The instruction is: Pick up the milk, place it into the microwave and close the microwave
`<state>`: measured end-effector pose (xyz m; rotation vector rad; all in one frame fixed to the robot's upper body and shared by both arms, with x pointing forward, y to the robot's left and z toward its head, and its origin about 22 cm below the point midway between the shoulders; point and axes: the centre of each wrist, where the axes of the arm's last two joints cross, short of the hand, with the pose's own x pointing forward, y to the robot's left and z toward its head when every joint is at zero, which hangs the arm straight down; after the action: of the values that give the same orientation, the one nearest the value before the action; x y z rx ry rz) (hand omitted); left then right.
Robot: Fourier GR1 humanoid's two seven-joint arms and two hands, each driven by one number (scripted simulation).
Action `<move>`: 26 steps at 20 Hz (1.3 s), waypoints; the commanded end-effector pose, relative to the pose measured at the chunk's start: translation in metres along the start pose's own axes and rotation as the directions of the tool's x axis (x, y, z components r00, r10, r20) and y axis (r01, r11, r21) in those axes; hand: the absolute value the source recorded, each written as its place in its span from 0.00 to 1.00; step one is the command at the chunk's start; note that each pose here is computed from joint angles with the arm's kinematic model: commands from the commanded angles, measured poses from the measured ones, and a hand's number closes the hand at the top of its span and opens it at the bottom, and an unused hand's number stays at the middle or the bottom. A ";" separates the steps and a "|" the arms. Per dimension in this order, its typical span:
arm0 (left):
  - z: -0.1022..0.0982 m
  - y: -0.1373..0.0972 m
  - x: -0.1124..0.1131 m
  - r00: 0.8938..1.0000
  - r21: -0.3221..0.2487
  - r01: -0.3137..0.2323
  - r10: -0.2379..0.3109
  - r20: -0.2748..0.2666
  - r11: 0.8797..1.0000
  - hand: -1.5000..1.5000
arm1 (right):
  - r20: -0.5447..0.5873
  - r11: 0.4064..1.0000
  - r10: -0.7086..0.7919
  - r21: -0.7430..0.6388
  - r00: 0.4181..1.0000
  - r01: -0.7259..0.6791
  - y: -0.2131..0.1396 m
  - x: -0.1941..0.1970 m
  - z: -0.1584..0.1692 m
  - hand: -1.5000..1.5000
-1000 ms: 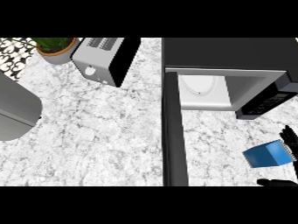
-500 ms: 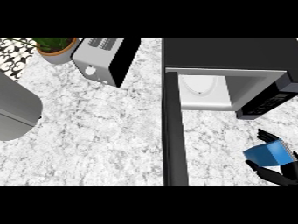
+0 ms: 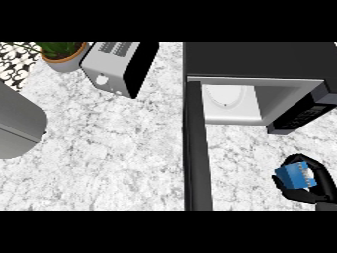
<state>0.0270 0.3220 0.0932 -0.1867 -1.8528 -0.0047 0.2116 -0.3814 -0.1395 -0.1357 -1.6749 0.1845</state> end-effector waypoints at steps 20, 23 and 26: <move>0.001 0.001 0.032 0.996 -0.032 -0.058 0.060 0.067 0.998 0.00 | 0.235 0.999 -0.031 -0.021 0.972 0.037 0.097 0.026 -0.085 1.00; 0.000 0.006 0.023 0.997 -0.034 -0.043 0.045 0.056 0.998 0.00 | 0.198 0.999 -0.026 -0.024 0.980 0.031 0.083 0.042 -0.111 1.00; -0.009 0.018 0.030 0.997 -0.035 -0.034 0.036 0.063 0.999 0.00 | 0.194 1.000 -0.010 -0.017 0.981 0.014 0.081 0.051 -0.129 1.00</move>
<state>0.0209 0.3390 0.0996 -0.1904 -1.8276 0.0055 0.3125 -0.2828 -0.1086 -0.1019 -1.8761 0.1599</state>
